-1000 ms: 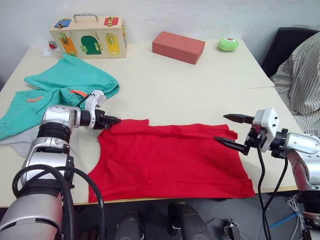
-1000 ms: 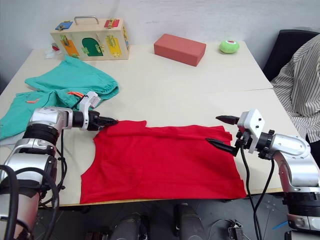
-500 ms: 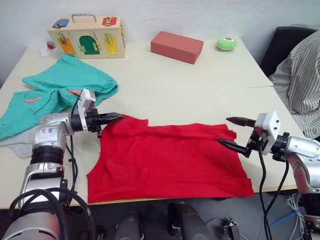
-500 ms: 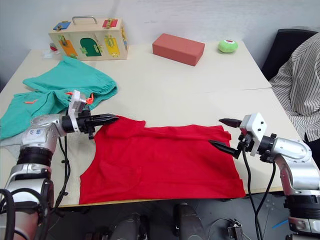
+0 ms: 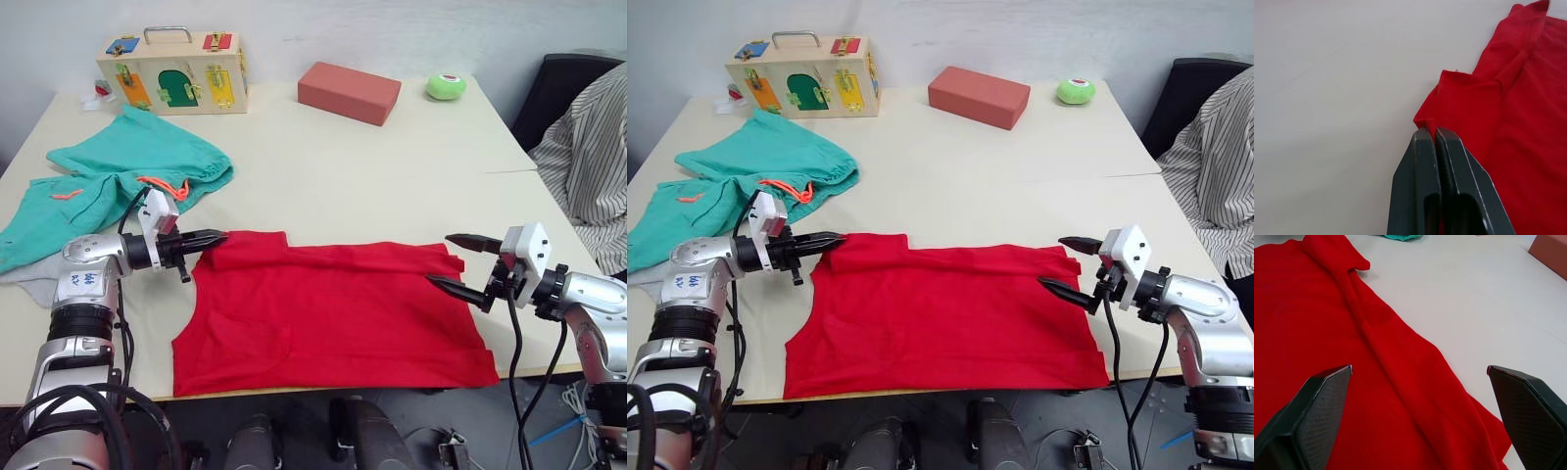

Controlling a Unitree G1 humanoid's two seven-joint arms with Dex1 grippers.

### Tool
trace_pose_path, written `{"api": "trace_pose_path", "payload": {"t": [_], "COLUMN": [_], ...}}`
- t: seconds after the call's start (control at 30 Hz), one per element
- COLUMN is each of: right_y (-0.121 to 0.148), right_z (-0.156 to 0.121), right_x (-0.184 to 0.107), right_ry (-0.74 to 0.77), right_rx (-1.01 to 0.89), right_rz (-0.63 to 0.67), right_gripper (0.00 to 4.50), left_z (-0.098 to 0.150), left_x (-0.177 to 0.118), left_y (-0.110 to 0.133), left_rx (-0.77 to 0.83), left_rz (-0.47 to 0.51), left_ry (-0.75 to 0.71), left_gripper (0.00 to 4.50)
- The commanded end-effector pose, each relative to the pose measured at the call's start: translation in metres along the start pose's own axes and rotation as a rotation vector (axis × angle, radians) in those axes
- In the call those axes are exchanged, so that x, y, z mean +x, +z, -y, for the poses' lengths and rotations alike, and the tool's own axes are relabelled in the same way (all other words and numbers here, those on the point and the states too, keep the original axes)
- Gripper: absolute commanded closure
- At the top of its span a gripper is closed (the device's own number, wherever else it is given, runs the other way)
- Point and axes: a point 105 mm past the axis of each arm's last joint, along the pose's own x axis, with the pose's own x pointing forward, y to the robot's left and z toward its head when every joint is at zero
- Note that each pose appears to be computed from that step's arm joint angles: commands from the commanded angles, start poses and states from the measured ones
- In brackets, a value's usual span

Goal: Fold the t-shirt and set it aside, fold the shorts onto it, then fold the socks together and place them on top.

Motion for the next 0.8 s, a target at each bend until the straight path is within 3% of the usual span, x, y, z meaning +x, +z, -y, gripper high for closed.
{"api": "trace_pose_path", "payload": {"t": [0.03, 0.1, 0.2, 0.27, 0.43, 0.8], "right_y": [0.010, 0.010, 0.011, 0.011, 0.010, 0.007], "right_z": [0.002, 0.002, 0.003, 0.004, 0.003, 0.001], "right_x": [0.001, 0.001, 0.001, 0.000, -0.002, -0.004], "right_ry": [-0.008, -0.008, -0.010, -0.013, -0.019, -0.025], "right_rx": [-0.026, -0.025, -0.028, -0.030, -0.030, -0.026], "right_rz": [0.039, 0.040, 0.042, 0.043, 0.043, 0.043], "right_gripper": [0.00, 0.00, 0.00, 0.00, 0.00, 0.00], "left_z": [-0.011, -0.011, -0.019, -0.022, -0.024, -0.011], "left_x": [0.002, 0.005, 0.007, 0.006, 0.009, 0.023], "left_y": [0.003, 0.005, -0.003, 0.000, 0.010, 0.008], "left_rx": [-0.067, -0.102, -0.209, -0.253, -0.265, -0.162], "left_rz": [-0.003, 0.013, -0.065, -0.068, -0.099, -0.214], "left_ry": [0.053, 0.046, 0.091, 0.096, 0.076, -0.039], "left_gripper": [4.28, 3.83, 2.97, 2.31, 0.77, 0.77]}}
